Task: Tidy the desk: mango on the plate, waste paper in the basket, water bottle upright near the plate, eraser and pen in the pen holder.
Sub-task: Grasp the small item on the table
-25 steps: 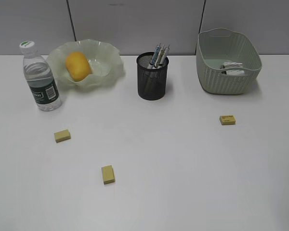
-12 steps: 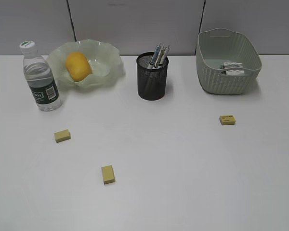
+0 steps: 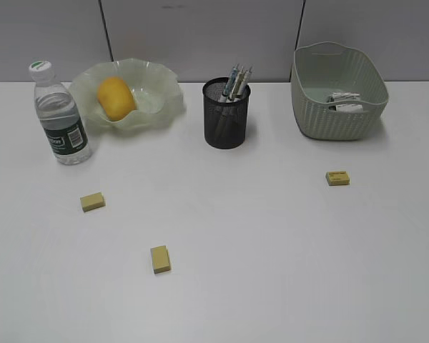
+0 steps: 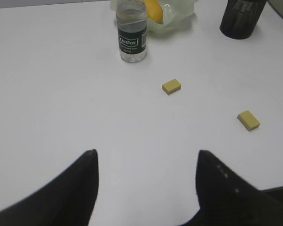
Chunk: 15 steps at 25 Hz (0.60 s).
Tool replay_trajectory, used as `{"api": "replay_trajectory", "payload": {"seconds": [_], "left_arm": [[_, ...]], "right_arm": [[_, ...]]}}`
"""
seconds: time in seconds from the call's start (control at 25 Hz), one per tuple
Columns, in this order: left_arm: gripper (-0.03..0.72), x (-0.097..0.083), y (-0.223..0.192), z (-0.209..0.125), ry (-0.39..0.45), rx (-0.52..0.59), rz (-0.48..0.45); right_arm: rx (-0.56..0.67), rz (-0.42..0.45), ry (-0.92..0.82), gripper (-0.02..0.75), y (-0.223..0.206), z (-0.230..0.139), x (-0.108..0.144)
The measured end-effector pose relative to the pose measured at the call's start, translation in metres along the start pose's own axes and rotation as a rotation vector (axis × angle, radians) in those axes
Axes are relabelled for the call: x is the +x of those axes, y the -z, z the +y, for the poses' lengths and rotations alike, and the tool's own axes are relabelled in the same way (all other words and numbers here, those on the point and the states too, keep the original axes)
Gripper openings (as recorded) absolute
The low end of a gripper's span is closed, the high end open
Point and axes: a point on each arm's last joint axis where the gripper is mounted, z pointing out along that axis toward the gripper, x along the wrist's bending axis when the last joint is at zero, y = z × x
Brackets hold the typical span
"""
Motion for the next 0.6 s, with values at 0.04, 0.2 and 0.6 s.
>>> {"api": "replay_trajectory", "payload": {"seconds": [0.04,0.2,0.6], "left_arm": [[0.491,0.0,0.0,0.0,0.0,0.0,0.0],[0.491,0.0,0.0,0.0,0.0,0.0,0.0],[0.491,-0.001,0.002,0.028,0.002,-0.15,-0.008]], "right_arm": [[0.0,0.0,0.0,0.564,0.0,0.0,0.0],[0.0,0.0,0.0,0.564,0.0,0.0,0.0],[0.0,0.0,0.0,0.564,0.0,0.0,0.0]]}}
